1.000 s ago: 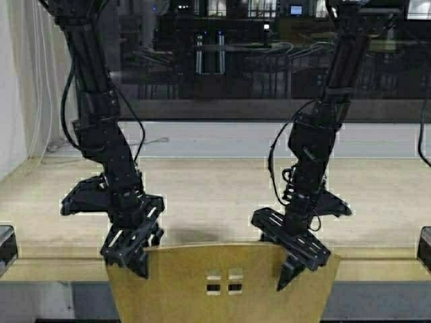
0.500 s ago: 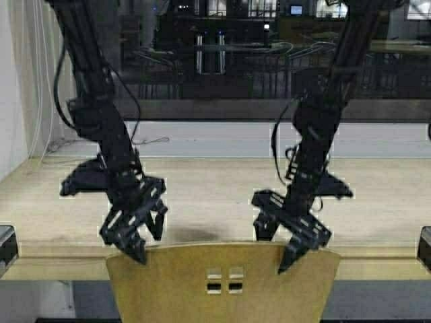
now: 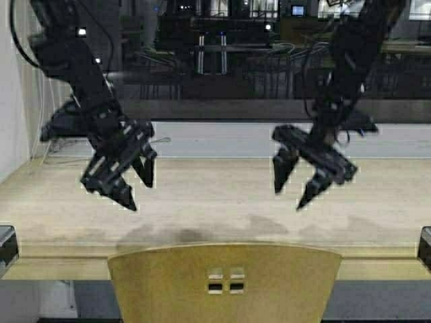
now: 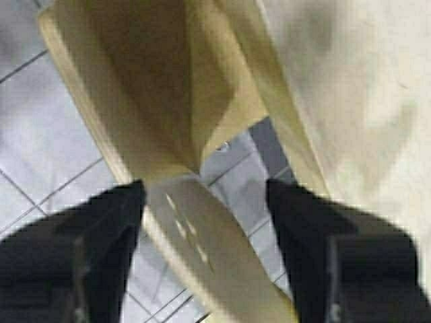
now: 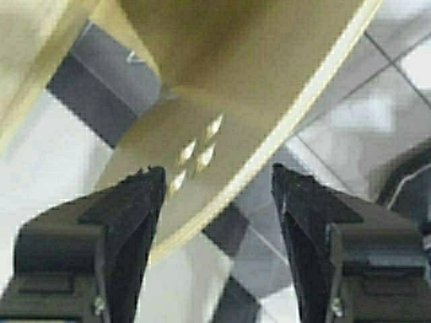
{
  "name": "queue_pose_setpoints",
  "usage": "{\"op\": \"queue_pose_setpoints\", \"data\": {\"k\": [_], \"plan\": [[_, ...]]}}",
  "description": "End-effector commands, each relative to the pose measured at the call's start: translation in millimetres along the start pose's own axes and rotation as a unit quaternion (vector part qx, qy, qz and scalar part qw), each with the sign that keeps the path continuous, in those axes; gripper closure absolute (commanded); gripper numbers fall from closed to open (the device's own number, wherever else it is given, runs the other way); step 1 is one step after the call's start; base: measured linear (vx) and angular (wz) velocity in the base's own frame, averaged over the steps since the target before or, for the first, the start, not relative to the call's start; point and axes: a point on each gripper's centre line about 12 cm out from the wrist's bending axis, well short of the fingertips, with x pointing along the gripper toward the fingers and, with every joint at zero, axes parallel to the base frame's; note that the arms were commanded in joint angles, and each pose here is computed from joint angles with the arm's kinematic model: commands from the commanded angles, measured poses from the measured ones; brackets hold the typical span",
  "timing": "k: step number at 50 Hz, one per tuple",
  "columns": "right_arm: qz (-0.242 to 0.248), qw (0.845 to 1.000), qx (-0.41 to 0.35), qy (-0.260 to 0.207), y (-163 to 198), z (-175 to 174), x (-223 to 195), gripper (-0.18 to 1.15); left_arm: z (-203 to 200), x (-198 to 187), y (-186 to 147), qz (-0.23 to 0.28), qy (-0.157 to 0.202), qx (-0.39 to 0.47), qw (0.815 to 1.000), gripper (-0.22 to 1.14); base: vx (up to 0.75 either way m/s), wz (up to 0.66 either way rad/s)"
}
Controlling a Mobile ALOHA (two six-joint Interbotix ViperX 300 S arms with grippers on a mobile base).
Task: Push the chairs under the table
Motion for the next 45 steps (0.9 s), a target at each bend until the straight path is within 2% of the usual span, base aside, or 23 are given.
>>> {"op": "queue_pose_setpoints", "data": {"k": [1,4,7,14,16,21,25,33,38,45], "plan": [[0.033,0.995,-0.08,-0.038,23,8,-43,0.11,1,-37,-10,-0.036,0.001,0.075,0.997,0.03,-0.01,0.02],[0.031,0.985,-0.156,-0.063,27,11,-59,0.11,6,-50,-9,-0.047,-0.008,0.164,0.985,0.03,-0.02,0.04],[0.027,0.972,-0.22,-0.083,30,9,-72,0.11,7,-63,-12,-0.059,-0.015,0.267,0.962,0.03,-0.02,0.05],[0.028,0.932,-0.335,-0.138,29,6,-106,0.11,3,-95,-11,-0.069,-0.012,0.472,0.879,0.03,-0.04,0.11],[0.029,0.918,-0.363,-0.157,27,5,-115,0.11,3,-103,-10,-0.068,-0.011,0.516,0.854,0.03,-0.06,0.15],[0.029,0.88,-0.43,-0.199,23,3,-135,0.11,3,-119,-6,-0.063,-0.004,0.59,0.805,0.03,-0.07,0.18],[0.021,0.865,-0.457,-0.208,14,-1,-140,0.11,3,-127,-6,-0.063,0.0,0.6,0.797,0.03,-0.08,0.2],[0.039,0.852,-0.469,-0.229,23,-7,-159,0.12,-1,-148,1,-0.051,0.03,0.615,0.786,0.03,-0.08,0.25],[0.04,0.849,-0.476,-0.225,22,-15,-165,0.12,-2,-162,10,-0.043,0.038,0.631,0.774,0.03,-0.08,0.36],[0.039,0.849,-0.477,-0.224,20,-17,-165,0.12,3,-175,16,-0.042,0.018,0.65,0.758,0.03,-0.11,0.42]]}}
